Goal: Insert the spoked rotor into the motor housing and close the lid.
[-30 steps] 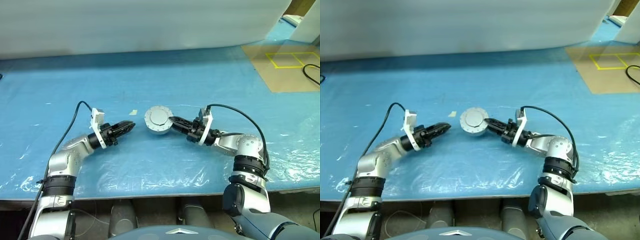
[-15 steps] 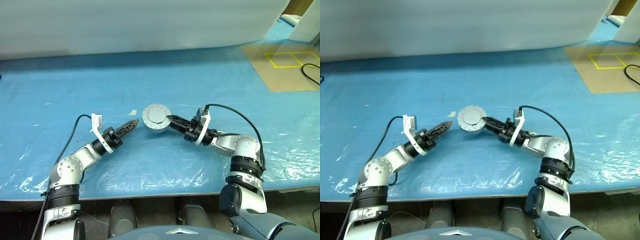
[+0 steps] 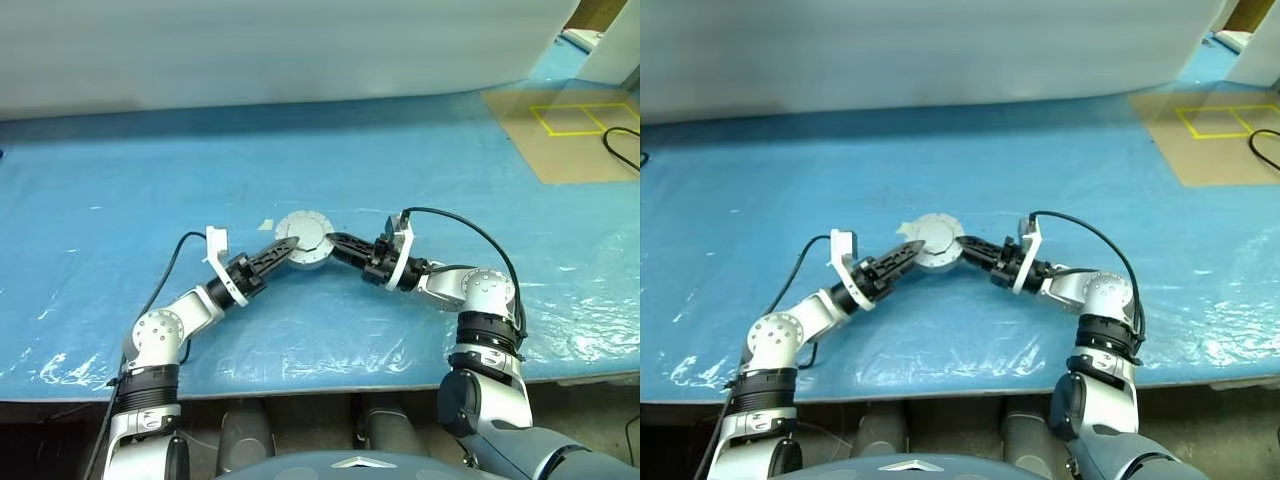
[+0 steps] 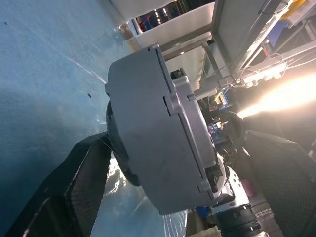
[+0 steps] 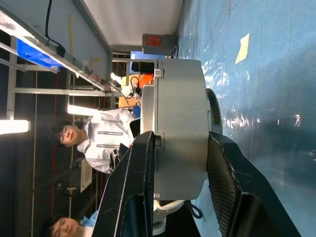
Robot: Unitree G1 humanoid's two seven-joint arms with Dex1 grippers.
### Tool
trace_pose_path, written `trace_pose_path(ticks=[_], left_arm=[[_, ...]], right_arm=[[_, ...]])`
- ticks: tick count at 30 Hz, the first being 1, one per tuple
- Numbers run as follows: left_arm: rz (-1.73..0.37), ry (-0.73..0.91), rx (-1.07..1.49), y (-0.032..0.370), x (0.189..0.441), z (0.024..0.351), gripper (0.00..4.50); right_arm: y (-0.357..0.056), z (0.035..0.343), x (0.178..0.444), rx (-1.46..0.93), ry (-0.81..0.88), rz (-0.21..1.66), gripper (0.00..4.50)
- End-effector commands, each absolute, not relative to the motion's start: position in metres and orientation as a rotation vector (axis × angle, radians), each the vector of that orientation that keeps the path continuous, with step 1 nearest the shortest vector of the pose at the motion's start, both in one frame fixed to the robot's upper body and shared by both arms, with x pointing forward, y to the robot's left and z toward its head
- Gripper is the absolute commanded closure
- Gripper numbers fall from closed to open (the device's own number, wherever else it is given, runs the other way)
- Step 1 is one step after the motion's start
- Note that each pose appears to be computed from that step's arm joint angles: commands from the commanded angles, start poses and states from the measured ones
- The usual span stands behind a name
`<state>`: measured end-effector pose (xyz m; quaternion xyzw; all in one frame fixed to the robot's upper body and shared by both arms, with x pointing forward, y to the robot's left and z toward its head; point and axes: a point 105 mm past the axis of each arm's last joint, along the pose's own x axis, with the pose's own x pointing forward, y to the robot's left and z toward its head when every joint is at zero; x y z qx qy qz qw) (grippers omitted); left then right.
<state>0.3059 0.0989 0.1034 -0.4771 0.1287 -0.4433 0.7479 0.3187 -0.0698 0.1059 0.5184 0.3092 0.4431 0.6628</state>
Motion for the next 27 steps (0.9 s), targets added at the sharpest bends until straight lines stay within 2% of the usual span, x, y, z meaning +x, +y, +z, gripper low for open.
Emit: trace_pose_path(ticks=[1,4,7,22,27], left_arm=[[-1.0,0.264,-1.03,0.09,0.307,0.109,0.03],[-0.983,0.256,-1.048,0.09,0.31,0.107,0.63],[-1.014,0.27,-1.065,0.088,0.306,0.107,1.58],[-0.961,0.234,-1.168,0.09,0.312,0.107,1.72],[-0.942,0.231,-1.202,0.089,0.313,0.106,1.72]], right_arm=[[-0.064,0.126,0.314,1.176,0.628,1.108,3.35],[-0.063,0.125,0.313,1.172,0.63,1.109,3.35],[-0.062,0.124,0.312,1.165,0.634,1.111,3.35],[-0.06,0.126,0.314,1.141,0.608,1.119,3.35],[-0.062,0.128,0.322,1.142,0.57,1.082,1.72]])
